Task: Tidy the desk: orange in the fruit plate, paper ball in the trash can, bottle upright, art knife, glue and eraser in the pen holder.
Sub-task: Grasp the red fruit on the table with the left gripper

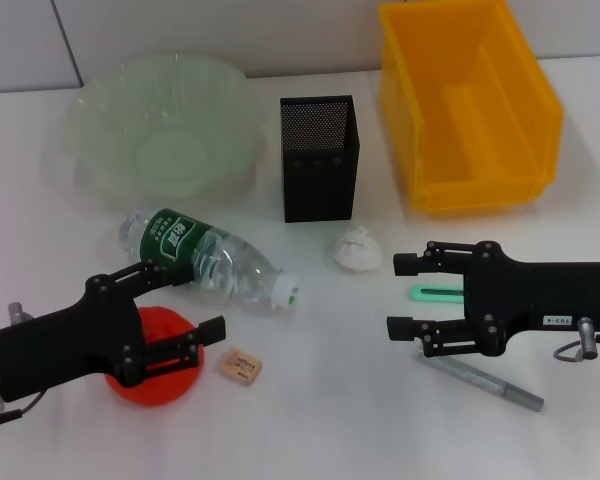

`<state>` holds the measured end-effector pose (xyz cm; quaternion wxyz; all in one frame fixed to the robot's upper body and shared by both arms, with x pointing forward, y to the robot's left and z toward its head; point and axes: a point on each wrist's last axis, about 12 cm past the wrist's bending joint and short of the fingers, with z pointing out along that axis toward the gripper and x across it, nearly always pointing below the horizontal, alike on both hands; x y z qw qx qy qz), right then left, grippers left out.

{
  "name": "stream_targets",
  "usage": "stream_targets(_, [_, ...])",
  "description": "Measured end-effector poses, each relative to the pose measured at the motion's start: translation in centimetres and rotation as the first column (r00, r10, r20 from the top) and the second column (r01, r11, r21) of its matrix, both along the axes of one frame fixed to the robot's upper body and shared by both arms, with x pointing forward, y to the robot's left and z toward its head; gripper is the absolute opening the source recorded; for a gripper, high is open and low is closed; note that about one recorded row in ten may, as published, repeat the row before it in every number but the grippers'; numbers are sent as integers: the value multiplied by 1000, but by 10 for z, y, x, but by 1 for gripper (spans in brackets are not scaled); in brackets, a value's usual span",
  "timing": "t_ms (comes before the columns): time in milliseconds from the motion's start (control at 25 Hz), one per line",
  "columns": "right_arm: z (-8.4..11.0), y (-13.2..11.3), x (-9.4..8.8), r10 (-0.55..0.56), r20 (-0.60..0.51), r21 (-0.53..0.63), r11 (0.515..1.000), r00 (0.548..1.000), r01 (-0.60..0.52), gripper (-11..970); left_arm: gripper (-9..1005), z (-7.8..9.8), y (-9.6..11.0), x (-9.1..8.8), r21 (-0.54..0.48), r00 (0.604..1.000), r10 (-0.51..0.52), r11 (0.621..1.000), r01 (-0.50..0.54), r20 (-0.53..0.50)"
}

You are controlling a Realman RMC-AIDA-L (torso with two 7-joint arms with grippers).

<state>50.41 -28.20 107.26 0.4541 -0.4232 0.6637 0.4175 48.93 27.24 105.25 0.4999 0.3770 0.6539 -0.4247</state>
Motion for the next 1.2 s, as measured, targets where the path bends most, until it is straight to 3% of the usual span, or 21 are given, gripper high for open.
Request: stream_targets(1200, [0, -8, -4, -48, 12, 24, 999, 999, 47, 788, 775, -1, 0, 1, 10, 999, 19, 1000, -20, 34])
